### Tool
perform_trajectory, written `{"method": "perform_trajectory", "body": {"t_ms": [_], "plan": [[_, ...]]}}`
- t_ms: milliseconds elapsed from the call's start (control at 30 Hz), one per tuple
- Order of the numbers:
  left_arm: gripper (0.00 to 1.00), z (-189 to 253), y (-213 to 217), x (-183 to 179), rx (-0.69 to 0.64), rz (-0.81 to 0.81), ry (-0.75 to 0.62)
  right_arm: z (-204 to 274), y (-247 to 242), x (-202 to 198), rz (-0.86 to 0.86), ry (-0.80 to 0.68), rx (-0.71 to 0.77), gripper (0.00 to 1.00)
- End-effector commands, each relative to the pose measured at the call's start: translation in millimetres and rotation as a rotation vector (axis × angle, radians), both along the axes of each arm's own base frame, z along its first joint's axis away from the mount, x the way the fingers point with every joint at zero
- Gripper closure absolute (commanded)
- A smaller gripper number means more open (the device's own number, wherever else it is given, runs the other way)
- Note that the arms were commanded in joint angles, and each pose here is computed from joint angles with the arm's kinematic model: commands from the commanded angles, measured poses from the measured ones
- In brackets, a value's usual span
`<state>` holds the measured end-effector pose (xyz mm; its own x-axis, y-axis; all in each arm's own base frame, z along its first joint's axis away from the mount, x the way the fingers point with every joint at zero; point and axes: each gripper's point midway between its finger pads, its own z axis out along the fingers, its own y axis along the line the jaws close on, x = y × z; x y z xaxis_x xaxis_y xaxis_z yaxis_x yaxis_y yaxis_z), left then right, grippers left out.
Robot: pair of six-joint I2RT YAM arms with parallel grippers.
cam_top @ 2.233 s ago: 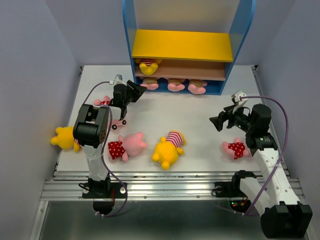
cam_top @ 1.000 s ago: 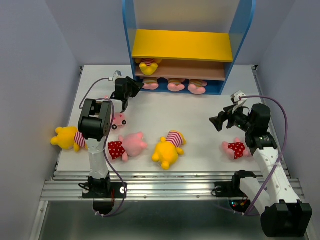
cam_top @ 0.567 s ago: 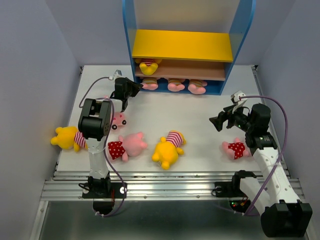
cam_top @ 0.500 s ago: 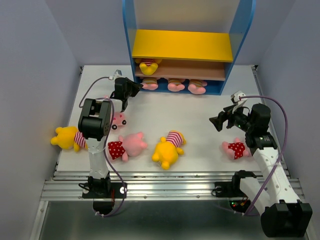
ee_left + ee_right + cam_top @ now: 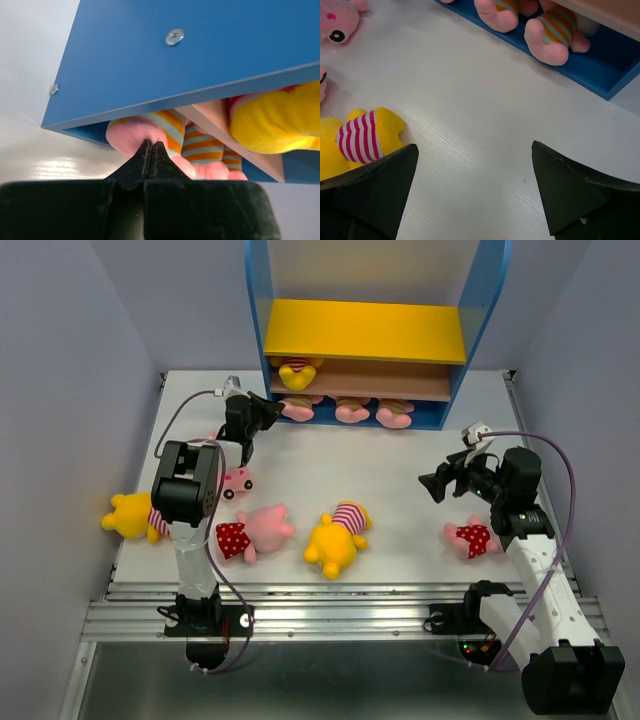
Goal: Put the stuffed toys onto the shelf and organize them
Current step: Adjust the position of the stuffed toy
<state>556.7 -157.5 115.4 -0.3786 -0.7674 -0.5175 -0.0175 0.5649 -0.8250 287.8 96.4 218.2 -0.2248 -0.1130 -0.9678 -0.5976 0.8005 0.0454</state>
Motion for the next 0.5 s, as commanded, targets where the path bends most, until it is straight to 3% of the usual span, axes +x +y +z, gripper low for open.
{"method": "perform_trajectory", "body": {"t_ms": [0, 233, 467], "plan": [[1.00, 62.7, 5.6, -1.8, -0.005, 0.021, -0.174, 5.7, -3.3, 5.5, -0.008, -0.048, -0.015, 0.00], [1.00, 68.3, 4.8, -8.8, 0.006, 0.038, -0.202, 5.1, -4.0, 6.1, -0.012, -0.046, -0.017, 0.00], [1.00, 56.3, -18.3, -3.8, 0.123, -0.002, -0.199, 4.6, -4.7, 6.7, -0.016, -0.046, -0.019, 0.00]]}}
